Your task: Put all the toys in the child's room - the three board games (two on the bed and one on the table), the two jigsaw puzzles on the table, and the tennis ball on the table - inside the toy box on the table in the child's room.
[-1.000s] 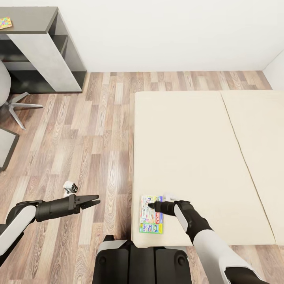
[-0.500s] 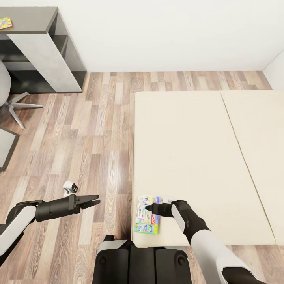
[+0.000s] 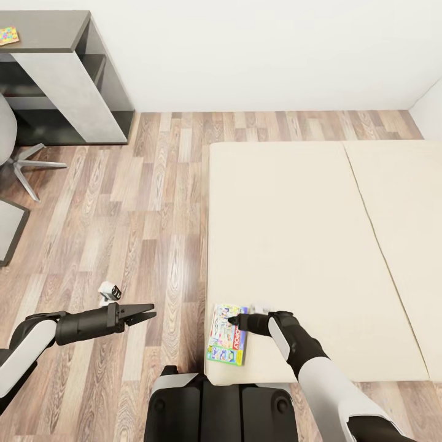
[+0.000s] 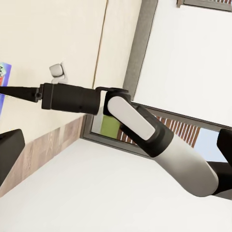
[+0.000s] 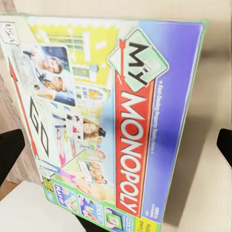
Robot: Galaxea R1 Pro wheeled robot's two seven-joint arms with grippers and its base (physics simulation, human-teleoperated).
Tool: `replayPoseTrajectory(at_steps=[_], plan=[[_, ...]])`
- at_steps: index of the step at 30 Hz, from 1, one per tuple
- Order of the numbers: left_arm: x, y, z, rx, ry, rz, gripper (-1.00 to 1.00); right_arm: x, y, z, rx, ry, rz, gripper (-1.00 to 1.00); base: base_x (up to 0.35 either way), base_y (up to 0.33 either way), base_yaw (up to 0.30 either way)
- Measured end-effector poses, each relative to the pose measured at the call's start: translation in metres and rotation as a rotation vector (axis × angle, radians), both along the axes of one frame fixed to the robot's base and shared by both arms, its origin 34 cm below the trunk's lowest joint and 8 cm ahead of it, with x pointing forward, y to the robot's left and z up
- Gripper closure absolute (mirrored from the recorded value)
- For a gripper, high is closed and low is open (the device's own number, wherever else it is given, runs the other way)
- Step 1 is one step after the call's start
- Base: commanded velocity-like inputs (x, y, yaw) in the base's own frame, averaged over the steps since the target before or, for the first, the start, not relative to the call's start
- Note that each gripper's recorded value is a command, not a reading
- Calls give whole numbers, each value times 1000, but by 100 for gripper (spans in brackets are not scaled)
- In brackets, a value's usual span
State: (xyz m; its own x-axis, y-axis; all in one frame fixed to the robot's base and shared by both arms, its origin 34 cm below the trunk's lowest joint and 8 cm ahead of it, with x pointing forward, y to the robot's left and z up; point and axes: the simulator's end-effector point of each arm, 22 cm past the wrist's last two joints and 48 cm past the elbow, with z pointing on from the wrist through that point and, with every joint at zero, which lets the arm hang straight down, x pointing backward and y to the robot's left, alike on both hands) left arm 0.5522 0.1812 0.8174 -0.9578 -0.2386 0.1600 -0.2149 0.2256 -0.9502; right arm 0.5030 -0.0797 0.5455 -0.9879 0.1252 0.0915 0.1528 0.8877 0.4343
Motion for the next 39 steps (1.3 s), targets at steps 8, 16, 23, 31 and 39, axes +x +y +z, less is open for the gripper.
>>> replayPoseTrajectory(at_steps=[8, 16, 23, 31, 39], plan=[[0, -1, 0, -2, 0, 1, -100, 9, 0, 0, 0, -43, -4, -100, 0, 0, 0], [-3, -2, -4, 16, -2, -13, -100, 10, 0, 0, -3, -50, -4, -100, 0, 0, 0], [-5, -1, -8, 25, 1, -18, -100, 14, -1, -2, -6, -72, -10, -100, 0, 0, 0], [-6, -1, -11, 26, 9, -19, -100, 12, -1, -5, -6, -70, -12, -100, 0, 0, 0], [-6, -1, -12, 26, 9, -19, -100, 11, 0, -6, -7, -69, -10, -100, 0, 0, 0]])
